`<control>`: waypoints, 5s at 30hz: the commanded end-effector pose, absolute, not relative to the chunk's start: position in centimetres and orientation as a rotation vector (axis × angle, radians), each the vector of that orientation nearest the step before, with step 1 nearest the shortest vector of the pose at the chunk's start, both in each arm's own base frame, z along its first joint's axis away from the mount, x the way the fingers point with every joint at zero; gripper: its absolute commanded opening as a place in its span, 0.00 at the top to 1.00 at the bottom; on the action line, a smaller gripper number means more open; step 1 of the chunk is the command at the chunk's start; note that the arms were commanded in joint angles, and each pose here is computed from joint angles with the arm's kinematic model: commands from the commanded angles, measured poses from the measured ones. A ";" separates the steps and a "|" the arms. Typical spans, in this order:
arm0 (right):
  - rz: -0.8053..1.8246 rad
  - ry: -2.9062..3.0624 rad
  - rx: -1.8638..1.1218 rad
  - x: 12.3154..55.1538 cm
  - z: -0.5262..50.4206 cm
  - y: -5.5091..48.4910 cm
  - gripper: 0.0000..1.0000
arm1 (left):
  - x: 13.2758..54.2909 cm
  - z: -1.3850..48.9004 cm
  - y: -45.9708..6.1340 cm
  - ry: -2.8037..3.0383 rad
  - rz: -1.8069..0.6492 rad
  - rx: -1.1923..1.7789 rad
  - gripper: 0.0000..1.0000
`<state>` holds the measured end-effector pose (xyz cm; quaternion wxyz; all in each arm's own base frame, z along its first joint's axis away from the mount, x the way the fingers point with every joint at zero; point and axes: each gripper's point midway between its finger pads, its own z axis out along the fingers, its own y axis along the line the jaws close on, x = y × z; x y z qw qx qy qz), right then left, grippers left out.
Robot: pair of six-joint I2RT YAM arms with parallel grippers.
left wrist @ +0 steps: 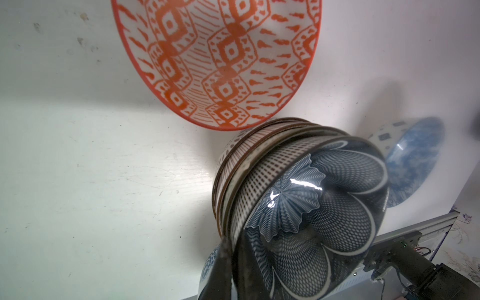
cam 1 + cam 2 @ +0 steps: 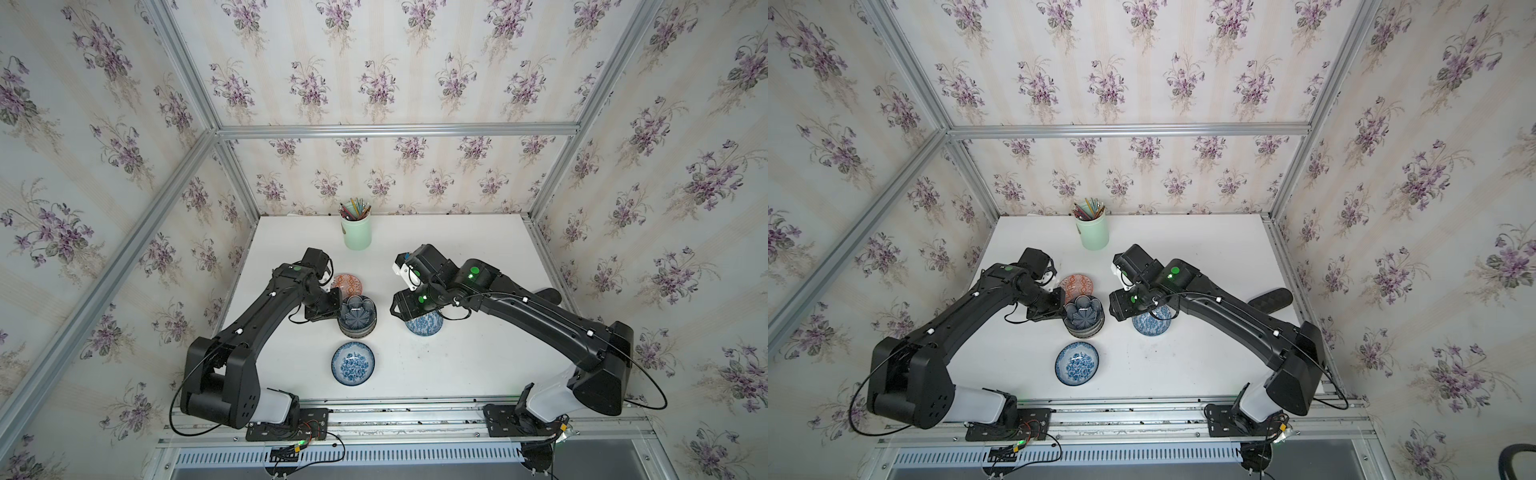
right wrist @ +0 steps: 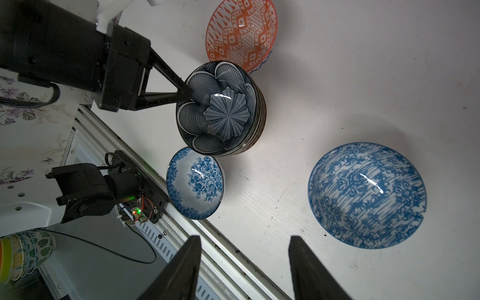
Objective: Stack the bowls
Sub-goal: Place the bowl in the bowl, then pick up the bowl from the center of the board.
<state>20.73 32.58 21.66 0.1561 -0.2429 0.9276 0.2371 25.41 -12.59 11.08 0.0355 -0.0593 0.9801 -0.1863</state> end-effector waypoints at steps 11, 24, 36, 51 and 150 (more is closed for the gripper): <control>0.685 2.646 -0.698 20.8 21.8 32.8 0.41 | 25.4 11.5 -13.5 2.998 -0.658 -0.176 1.00; 0.674 2.651 -0.699 20.9 21.7 32.7 0.41 | 25.2 11.2 -13.4 3.021 -0.654 -0.177 0.92; 0.672 2.654 -0.705 20.9 21.5 32.8 0.41 | 25.0 11.5 -13.4 3.012 -0.657 -0.165 0.68; 0.667 2.643 -0.693 21.0 21.8 32.5 0.41 | 25.5 13.7 -12.0 2.917 -0.582 -0.203 0.66; 0.735 2.561 -0.563 19.6 21.9 29.6 0.36 | 36.4 9.2 -8.3 2.884 -0.431 -0.559 1.00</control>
